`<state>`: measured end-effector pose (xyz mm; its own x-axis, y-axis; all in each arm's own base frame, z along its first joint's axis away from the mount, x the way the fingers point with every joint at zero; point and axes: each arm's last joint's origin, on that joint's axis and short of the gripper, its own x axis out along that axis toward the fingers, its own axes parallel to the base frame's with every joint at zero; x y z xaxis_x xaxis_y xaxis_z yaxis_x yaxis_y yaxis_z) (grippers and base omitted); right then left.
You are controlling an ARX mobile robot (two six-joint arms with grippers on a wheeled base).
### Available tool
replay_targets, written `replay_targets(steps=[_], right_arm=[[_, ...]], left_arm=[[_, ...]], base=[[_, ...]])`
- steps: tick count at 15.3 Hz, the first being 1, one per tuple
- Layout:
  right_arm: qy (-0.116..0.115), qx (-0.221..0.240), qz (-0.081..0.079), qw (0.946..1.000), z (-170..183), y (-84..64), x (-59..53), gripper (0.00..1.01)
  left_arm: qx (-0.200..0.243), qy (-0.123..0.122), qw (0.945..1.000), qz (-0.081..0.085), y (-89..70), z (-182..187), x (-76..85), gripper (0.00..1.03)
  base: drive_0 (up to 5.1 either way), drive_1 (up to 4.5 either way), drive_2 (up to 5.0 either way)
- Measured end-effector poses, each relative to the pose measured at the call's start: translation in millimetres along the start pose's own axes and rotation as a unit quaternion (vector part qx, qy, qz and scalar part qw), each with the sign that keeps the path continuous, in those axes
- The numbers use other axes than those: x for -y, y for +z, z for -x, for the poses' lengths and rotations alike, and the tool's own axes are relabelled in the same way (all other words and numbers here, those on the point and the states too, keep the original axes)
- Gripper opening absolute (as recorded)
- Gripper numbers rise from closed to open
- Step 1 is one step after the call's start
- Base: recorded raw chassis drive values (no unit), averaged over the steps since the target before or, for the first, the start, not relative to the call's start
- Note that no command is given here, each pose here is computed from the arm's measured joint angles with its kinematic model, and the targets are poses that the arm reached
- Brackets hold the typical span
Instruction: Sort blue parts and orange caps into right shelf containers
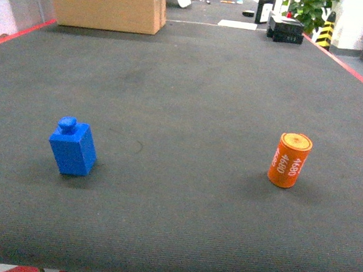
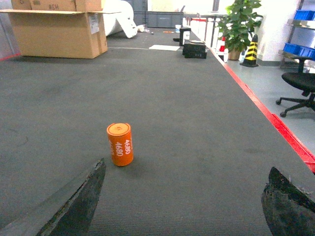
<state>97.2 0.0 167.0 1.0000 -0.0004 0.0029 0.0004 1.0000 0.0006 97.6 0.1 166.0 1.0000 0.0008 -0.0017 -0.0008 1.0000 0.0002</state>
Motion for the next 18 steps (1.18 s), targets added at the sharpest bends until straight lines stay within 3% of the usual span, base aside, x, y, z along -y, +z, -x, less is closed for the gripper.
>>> replay_targets(steps=[11,12,13,14,15,16,18], right_arm=[[0.0,0.0,0.0,1.0,0,0.1,0.0,0.98],[0.0,0.0,0.0,1.0,0,0.2,0.0,0.98],[-0.035,-0.017,0.009,0.9992,-1,-1.8,-0.7,0.98],[-0.078,-0.041,0.03,0.9956,-7,-4.2,-7.3,0.98],[-0.111,-0.036,0.045,0.9921,-16,-1.2,-13.4,0.98],[-0.11,-0.02,0.044,0.9927,-28,7.5,-17.8,0.98],[-0.084,0.016,0.031,0.9959,-69,32.9,-27.2,0.98]], left_arm=[[0.0,0.0,1.0,0.0,0.0,0,0.0,0.98],[-0.009,0.025,0.9996,-0.005,-1.3,-1,0.3,0.98],[-0.029,0.081,0.996,-0.025,-3.2,-4,5.1,0.98],[-0.04,0.129,0.9901,-0.04,-3.8,-10,6.0,0.98],[-0.028,0.151,0.9874,-0.038,2.9,-19,5.1,0.98],[-0.008,0.133,0.9906,-0.032,17.6,-36,9.2,0.98],[0.031,0.073,0.9967,-0.017,48.1,-86,25.3,0.98]], base=[[0.0,0.0,0.0],[0.0,0.0,0.0],[0.0,0.0,0.0],[0.0,0.0,0.0],[0.0,0.0,0.0],[0.0,0.0,0.0],[0.0,0.0,0.0]])
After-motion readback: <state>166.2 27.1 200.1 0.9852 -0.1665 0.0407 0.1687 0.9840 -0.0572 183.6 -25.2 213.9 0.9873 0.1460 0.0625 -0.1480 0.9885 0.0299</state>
